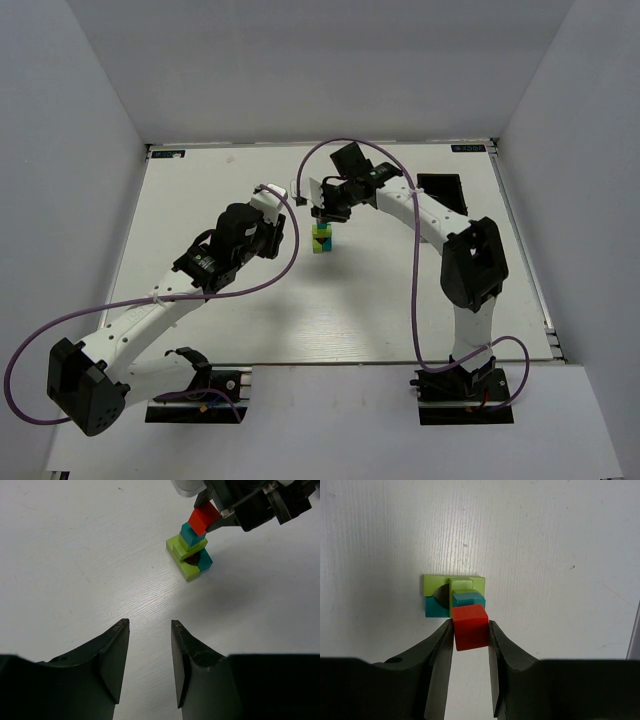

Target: Build the wood block tower

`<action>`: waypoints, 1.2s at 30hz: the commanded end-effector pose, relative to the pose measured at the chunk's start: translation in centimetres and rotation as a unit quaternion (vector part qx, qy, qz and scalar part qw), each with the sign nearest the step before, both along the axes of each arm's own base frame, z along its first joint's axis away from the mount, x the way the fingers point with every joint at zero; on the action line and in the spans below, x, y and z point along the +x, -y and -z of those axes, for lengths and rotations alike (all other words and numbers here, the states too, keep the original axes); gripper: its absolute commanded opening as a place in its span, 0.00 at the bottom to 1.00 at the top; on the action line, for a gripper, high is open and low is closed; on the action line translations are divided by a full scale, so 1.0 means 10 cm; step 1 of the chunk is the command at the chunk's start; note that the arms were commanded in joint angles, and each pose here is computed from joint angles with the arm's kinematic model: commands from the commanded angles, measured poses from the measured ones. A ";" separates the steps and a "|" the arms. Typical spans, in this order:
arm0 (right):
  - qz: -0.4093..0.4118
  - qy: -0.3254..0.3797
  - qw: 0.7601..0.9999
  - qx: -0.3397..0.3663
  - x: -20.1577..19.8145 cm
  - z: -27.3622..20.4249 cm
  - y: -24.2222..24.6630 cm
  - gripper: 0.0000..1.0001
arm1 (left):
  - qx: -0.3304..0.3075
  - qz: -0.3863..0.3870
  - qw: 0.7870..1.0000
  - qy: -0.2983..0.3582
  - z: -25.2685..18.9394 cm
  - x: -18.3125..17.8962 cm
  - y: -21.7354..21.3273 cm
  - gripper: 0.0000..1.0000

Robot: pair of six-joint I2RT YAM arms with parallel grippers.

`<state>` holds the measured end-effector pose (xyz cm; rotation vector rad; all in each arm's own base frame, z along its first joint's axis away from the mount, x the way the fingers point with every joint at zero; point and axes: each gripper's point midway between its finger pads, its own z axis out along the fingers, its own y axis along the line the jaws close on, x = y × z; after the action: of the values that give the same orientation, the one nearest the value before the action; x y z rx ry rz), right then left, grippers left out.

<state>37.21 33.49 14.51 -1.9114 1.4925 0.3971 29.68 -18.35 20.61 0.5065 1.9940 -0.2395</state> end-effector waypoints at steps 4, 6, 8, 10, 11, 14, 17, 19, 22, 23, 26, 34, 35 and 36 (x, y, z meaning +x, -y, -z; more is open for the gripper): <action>0.005 0.007 1.000 0.010 0.05 -0.08 -0.12 0.25 | -0.002 -0.006 1.000 0.003 0.00 0.00 -0.03 0.50; 0.005 0.004 1.000 0.010 0.04 -0.06 -0.13 0.25 | -0.002 -0.006 1.000 0.003 0.00 0.00 -0.03 0.50; 0.007 0.007 1.000 0.008 0.05 -0.05 -0.13 0.25 | -0.002 -0.006 1.000 0.003 0.00 0.00 -0.03 0.50; 0.007 0.008 1.000 0.008 0.05 -0.06 -0.13 0.25 | -0.002 -0.006 1.000 0.003 0.00 0.00 -0.03 0.50; 0.008 0.009 1.000 0.008 0.05 -0.05 -0.14 0.25 | -0.002 -0.006 1.000 0.003 0.00 0.00 -0.03 0.50; 0.010 0.008 1.000 0.010 0.05 -0.06 -0.14 0.26 | -0.002 -0.006 1.000 0.003 0.00 0.00 -0.03 0.50; 0.011 0.009 1.000 0.010 0.05 -0.06 -0.14 0.26 | -0.002 -0.006 1.000 0.003 0.00 0.00 -0.03 0.50; 0.003 0.013 1.000 0.011 0.01 -0.09 -0.21 0.26 | -0.002 -0.006 1.000 0.003 0.00 0.00 -0.03 0.50; 0.014 0.014 1.000 0.013 0.08 -0.09 -0.14 0.26 | -0.002 -0.006 1.000 0.003 0.00 0.00 -0.03 0.50; 0.014 0.016 1.000 0.012 0.09 -0.09 -0.14 0.26 | -0.002 -0.006 1.000 0.003 0.00 0.00 -0.03 0.50; 0.014 0.017 1.000 0.012 0.08 -0.10 -0.14 0.26 | -0.002 -0.006 1.000 0.003 0.00 0.00 -0.03 0.50; 0.018 0.020 1.000 0.010 0.11 -0.11 -0.12 0.27 | -0.002 -0.006 1.000 0.003 0.00 0.00 -0.03 0.50; 0.017 0.022 1.000 0.012 0.10 -0.13 -0.13 0.27 | -0.002 -0.006 1.000 0.003 0.00 0.00 -0.03 0.50; 0.017 0.022 1.000 0.010 0.11 -0.13 -0.12 0.27 | -0.002 -0.006 1.000 0.003 0.00 0.00 -0.03 0.50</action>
<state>37.26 33.94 13.47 -1.9118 1.5271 0.3747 29.68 -18.36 20.62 0.5064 1.9936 -0.2397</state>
